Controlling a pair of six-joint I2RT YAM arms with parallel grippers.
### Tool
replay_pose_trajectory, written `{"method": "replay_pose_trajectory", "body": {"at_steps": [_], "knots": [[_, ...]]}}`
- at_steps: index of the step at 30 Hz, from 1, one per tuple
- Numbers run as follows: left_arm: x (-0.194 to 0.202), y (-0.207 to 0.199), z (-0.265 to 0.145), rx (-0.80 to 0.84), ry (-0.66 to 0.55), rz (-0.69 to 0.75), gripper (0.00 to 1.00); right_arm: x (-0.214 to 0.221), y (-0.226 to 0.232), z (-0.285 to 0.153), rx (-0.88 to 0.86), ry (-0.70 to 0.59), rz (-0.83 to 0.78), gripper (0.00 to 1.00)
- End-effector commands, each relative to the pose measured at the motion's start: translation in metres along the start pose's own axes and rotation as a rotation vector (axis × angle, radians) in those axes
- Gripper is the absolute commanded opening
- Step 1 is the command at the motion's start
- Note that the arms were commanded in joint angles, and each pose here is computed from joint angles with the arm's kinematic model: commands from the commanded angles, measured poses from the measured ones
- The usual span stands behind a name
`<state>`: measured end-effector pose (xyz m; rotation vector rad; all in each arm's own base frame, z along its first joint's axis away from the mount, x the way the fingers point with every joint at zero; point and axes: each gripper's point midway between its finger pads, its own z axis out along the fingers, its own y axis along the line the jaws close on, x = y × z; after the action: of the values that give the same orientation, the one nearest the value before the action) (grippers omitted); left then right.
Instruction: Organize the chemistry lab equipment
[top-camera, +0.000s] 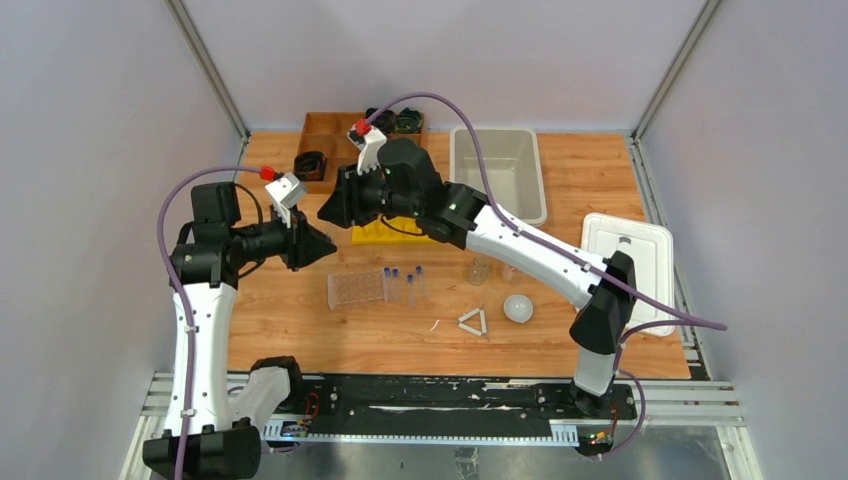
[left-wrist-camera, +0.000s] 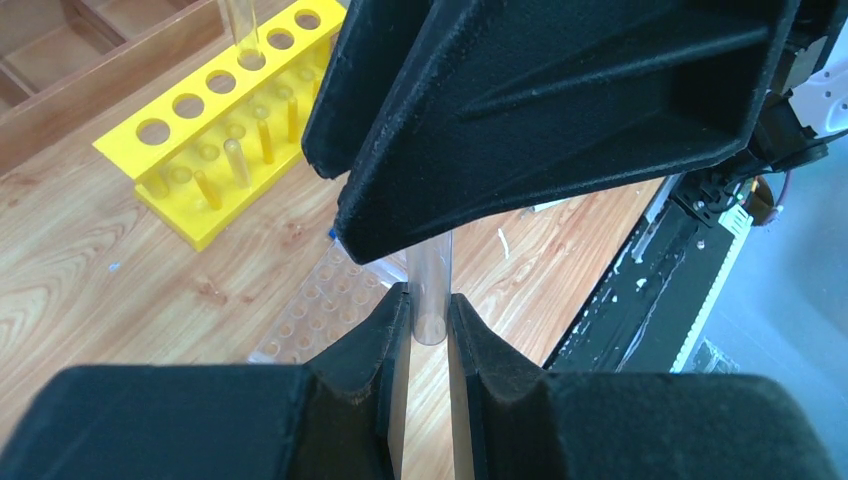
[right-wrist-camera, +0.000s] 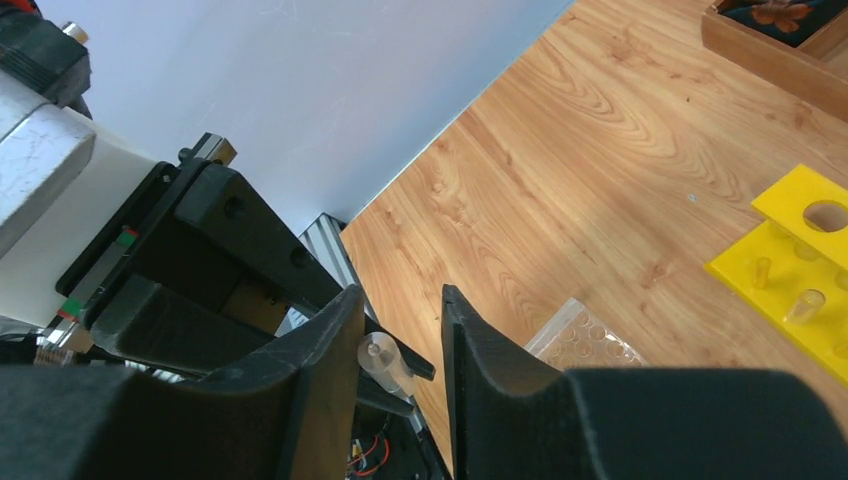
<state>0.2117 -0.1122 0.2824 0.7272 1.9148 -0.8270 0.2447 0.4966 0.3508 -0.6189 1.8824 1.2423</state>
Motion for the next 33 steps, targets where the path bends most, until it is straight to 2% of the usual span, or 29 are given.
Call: {"method": "replay_pose_trajectory", "body": {"at_steps": [1, 5, 8, 9, 13, 17, 27, 30, 31, 33], "knots": [[-0.0006, 0.0018, -0.0008, -0.007, -0.008, 0.024, 0.11, -0.0027, 0.0017, -0.0035, -0.019, 0.033, -0.021, 0.35], [0.0008, 0.0047, -0.0004, -0.015, -0.002, 0.029, 0.11, -0.0008, 0.0048, -0.0053, -0.038, 0.050, -0.028, 0.25], [0.0027, 0.0082, 0.0001, -0.027, 0.007, 0.030, 0.11, -0.0012, 0.0066, -0.0076, -0.048, 0.061, -0.036, 0.22], [0.0033, 0.0093, 0.0003, -0.031, 0.011, 0.029, 0.10, -0.0009, 0.0069, -0.0083, -0.052, 0.069, -0.036, 0.24], [0.0057, 0.0116, 0.0008, -0.039, 0.018, 0.022, 0.10, 0.0027, 0.0049, -0.0085, -0.050, 0.096, -0.029, 0.44], [0.0044, 0.0105, 0.0003, -0.037, 0.014, 0.026, 0.10, 0.0047, 0.0034, -0.0075, -0.047, 0.103, -0.025, 0.44], [0.0047, 0.0101, 0.0003, -0.035, 0.013, 0.030, 0.08, 0.0062, 0.0057, -0.0021, -0.062, 0.130, -0.015, 0.31], [0.0045, 0.0100, 0.0002, -0.035, 0.013, 0.031, 0.09, 0.0058, 0.0063, -0.0016, -0.063, 0.129, -0.017, 0.22], [0.0051, 0.0104, 0.0003, -0.036, 0.015, 0.029, 0.10, 0.0057, 0.0060, -0.0020, -0.062, 0.128, -0.018, 0.18], [0.0046, 0.0112, 0.0000, -0.041, 0.016, 0.032, 0.26, 0.0040, 0.0042, -0.0042, -0.052, 0.121, -0.025, 0.09]]}}
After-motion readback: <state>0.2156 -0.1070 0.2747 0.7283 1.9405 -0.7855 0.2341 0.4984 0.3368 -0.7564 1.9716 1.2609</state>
